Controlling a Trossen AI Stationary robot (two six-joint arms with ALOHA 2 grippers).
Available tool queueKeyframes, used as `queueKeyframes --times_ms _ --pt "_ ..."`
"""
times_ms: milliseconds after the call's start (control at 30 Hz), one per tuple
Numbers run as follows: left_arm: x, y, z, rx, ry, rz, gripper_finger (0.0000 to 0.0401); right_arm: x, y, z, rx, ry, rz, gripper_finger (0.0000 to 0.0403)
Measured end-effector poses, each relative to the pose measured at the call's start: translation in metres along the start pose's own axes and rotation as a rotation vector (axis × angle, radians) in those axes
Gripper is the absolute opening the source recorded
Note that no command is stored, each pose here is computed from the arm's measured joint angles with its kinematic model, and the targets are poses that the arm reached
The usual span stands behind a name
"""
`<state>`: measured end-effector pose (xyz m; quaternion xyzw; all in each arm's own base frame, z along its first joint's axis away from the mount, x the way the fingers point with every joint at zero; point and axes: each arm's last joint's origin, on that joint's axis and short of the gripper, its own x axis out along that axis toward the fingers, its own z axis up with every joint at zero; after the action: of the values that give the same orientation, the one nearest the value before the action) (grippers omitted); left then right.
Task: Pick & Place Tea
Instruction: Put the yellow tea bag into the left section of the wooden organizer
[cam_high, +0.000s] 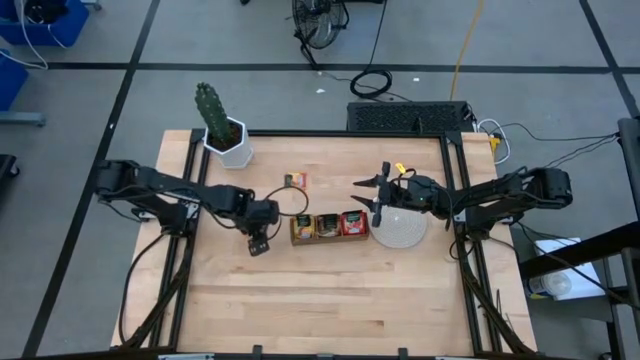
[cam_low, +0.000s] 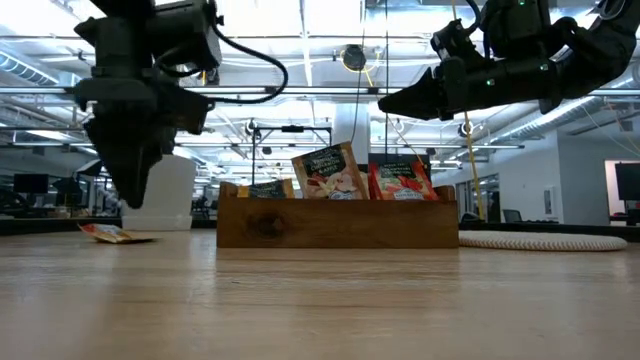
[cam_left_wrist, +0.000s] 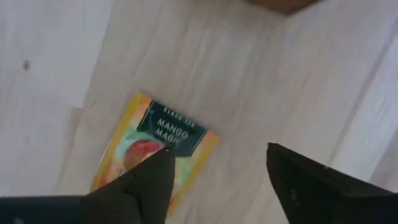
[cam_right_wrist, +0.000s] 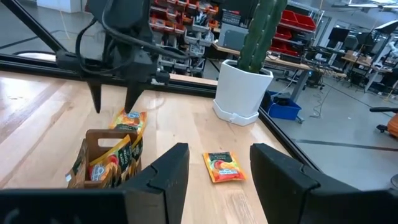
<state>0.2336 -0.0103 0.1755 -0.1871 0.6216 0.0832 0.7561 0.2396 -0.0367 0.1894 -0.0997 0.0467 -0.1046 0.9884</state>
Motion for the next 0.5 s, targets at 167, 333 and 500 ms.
queueKeyframes --times_ms 167,333,500 --pt "0.007 0.001 -0.001 0.074 0.039 0.039 0.0279 0.0 0.0 0.0 0.0 0.002 0.0 0.0155" --pt "0.011 0.003 -0.006 0.176 0.123 0.055 0.0278 0.0 0.0 0.0 0.0 0.003 -0.001 0.0155" --pt "0.009 0.01 -0.014 0.252 0.223 0.116 0.0266 0.0 0.0 0.0 -0.001 0.004 -0.001 0.0155"
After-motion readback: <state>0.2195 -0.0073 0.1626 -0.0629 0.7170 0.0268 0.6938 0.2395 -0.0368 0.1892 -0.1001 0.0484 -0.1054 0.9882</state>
